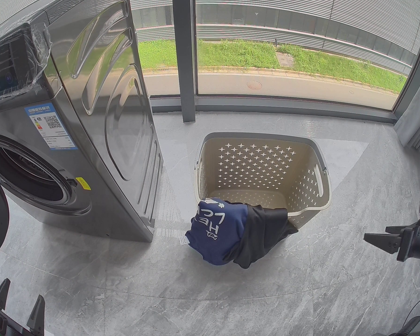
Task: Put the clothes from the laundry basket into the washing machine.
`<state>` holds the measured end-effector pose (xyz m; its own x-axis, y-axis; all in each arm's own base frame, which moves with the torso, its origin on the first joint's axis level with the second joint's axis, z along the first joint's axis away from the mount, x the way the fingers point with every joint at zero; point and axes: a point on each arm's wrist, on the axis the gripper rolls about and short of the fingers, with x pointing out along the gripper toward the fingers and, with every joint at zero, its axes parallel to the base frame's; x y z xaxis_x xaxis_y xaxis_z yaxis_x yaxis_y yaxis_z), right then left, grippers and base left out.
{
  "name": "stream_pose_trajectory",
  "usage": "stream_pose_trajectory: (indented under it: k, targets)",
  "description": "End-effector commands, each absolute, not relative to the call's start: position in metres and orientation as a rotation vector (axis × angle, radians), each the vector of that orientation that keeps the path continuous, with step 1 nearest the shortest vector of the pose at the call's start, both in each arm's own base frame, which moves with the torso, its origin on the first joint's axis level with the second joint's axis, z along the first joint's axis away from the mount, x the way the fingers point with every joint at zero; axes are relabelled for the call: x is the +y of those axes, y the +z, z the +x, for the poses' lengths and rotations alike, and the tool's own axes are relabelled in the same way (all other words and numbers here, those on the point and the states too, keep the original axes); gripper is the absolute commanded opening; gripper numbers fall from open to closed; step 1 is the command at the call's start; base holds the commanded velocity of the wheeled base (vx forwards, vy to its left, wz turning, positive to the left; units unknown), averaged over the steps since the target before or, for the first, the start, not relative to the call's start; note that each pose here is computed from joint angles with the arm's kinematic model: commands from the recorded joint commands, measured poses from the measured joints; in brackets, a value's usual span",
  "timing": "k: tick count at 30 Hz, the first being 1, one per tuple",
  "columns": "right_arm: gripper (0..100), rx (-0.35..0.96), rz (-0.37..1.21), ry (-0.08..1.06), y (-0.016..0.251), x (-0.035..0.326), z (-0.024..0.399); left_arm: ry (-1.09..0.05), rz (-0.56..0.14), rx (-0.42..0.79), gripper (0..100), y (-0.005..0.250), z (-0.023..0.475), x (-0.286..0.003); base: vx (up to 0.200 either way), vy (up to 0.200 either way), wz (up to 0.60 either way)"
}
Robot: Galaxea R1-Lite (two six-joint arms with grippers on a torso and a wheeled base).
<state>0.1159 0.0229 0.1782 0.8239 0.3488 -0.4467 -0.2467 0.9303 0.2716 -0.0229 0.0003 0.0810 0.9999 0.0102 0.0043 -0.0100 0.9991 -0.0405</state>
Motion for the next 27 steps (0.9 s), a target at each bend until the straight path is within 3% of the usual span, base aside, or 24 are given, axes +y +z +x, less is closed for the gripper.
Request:
stream_pose_trajectory:
  k: [1, 11, 27]
  targets:
    - [100, 0.711, 0.2, 0.3, 0.158, 0.044, 0.16, 0.011, -0.041, 0.001, 100, 0.076, -0.022, 0.0, 0.0, 0.0, 0.0]
    - [100, 0.785, 0.181, 0.299, 0.136, 0.068, 0.218, 0.011, -0.043, 0.001, 100, 0.076, -0.022, 0.0, 0.0, 0.0, 0.0]
    - [100, 0.771, 0.163, 0.275, 0.087, 0.094, 0.273, 0.011, -0.044, 0.001, 100, 0.076, -0.022, 0.0, 0.0, 0.0, 0.0]
